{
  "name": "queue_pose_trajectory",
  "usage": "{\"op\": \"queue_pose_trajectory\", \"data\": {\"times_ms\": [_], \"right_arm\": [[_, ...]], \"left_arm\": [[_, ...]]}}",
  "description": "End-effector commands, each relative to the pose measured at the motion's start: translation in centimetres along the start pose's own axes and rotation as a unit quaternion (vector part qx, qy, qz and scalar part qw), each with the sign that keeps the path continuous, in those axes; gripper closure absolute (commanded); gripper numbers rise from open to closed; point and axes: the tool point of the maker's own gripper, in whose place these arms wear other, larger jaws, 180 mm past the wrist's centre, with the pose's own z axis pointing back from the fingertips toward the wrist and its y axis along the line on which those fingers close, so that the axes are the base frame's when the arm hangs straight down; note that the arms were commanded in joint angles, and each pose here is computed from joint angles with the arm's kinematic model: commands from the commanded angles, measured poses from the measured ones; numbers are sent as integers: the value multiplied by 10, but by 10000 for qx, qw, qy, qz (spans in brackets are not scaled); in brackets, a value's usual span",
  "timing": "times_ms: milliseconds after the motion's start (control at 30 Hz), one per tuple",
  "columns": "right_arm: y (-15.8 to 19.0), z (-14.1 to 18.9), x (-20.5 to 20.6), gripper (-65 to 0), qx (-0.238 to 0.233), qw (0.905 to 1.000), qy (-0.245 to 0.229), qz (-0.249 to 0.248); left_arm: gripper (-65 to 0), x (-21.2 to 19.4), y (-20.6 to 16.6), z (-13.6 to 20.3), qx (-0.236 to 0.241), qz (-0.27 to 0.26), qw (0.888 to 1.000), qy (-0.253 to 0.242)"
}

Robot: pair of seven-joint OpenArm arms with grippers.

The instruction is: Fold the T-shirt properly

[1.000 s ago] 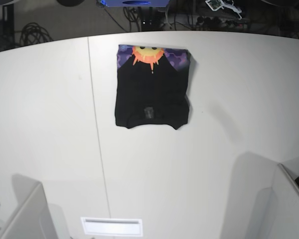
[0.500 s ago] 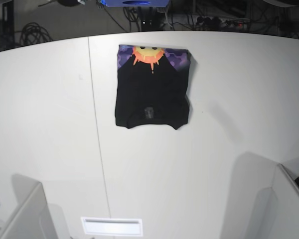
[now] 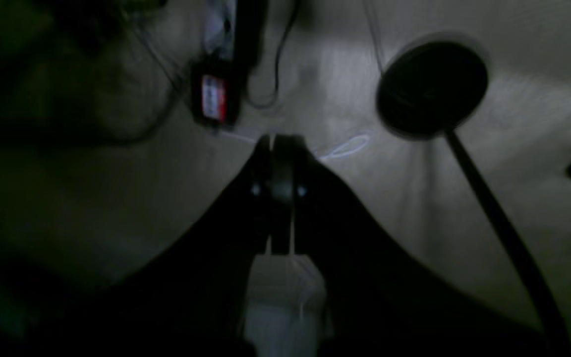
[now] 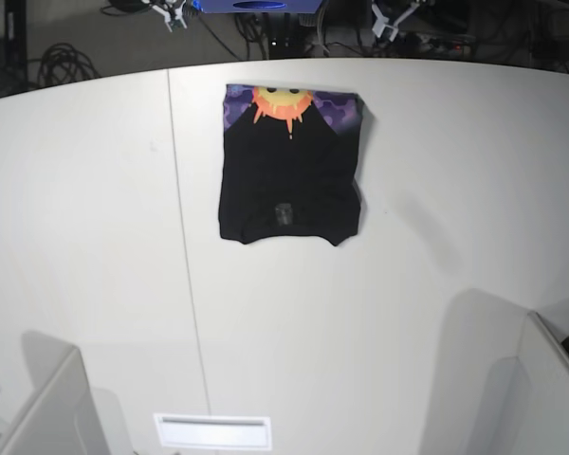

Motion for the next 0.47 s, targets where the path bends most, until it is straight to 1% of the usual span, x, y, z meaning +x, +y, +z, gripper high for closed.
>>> {"op": "queue_pose_trajectory", "data": {"times_ms": [0, 167, 300, 433], "right_arm": [[-1, 0, -2, 0, -87, 10000, -41, -17], [2, -2, 4, 0, -144, 9998, -133, -36], [2, -2, 6, 0, -146, 9998, -148, -33], [1, -2, 14, 0, -159, 9996, -230, -19]], "left_arm": [[0, -8, 0, 2, -37, -5, 9999, 108], [0, 5, 4, 1, -4, -18, 10000, -6], [0, 24, 5, 0, -2, -193, 9995, -241], [0, 31, 6, -1, 3, -222, 9993, -303]]}}
